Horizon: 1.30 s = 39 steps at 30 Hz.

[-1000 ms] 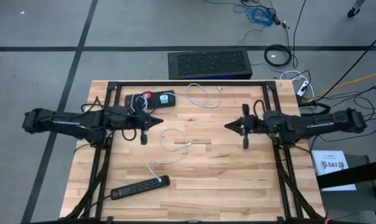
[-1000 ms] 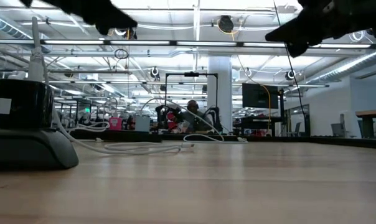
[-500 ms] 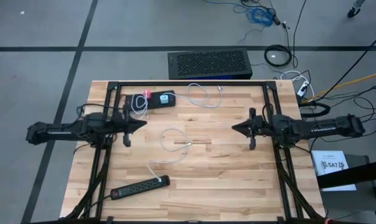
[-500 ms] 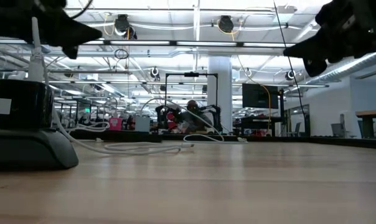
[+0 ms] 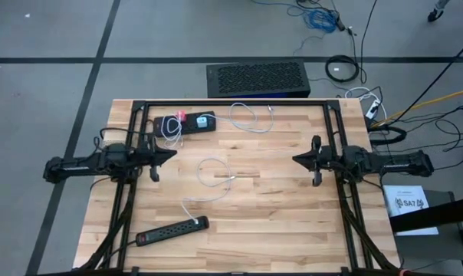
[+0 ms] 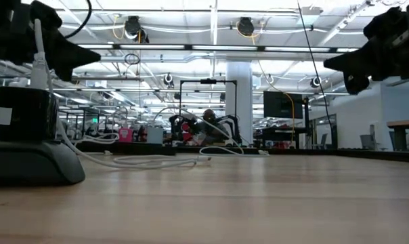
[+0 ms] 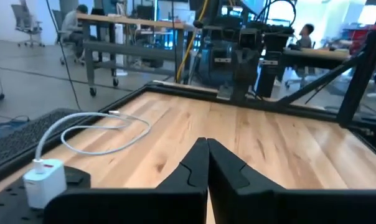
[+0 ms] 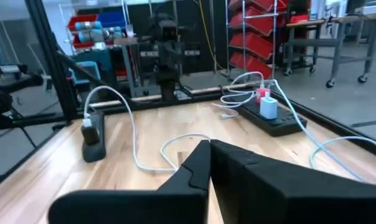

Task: Insert USB
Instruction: Return to Home Position

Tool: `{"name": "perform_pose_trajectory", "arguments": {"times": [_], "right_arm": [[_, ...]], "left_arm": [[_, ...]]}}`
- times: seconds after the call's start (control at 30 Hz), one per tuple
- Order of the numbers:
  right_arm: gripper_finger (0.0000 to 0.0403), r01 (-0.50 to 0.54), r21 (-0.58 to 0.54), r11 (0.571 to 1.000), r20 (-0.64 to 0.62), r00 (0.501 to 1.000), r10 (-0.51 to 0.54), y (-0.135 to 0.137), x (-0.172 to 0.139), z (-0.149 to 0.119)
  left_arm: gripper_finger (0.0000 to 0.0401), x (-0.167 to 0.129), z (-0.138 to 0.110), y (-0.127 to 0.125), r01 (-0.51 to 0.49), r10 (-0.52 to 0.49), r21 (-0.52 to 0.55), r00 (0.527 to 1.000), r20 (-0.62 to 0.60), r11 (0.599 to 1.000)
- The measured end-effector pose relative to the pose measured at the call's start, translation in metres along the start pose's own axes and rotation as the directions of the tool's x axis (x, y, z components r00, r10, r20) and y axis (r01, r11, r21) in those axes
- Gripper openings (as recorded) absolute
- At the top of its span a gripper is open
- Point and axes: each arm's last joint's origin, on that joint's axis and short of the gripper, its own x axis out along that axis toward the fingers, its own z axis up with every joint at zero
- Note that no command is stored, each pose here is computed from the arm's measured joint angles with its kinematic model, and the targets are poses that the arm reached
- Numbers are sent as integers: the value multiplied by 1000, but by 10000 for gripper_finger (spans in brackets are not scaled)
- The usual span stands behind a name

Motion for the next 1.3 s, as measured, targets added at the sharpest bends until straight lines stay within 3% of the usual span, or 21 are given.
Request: {"name": "perform_pose_trajectory", "arguments": {"times": [0.23,0.63,0.83,1.0,1.3], "right_arm": [[0,14,-30,999,42,999,-13,-1,-7,2],[0,128,-19,992,-121,984,-129,-11,4,-12],[0,66,-54,996,4,998,-66,-4,0,0],[0,74,-111,991,63,996,-67,-1,-7,4],[0,103,-90,991,17,995,-102,-4,-4,0]], "left_arm": [[2,9,-18,0,-24,25,-27,997,70,999],[2,11,-19,2,-84,85,-19,995,55,996],[2,10,-18,2,-95,95,-4,993,66,995],[2,9,-17,3,-130,130,-12,988,82,991],[2,8,-16,7,-247,250,-46,963,96,968]]}}
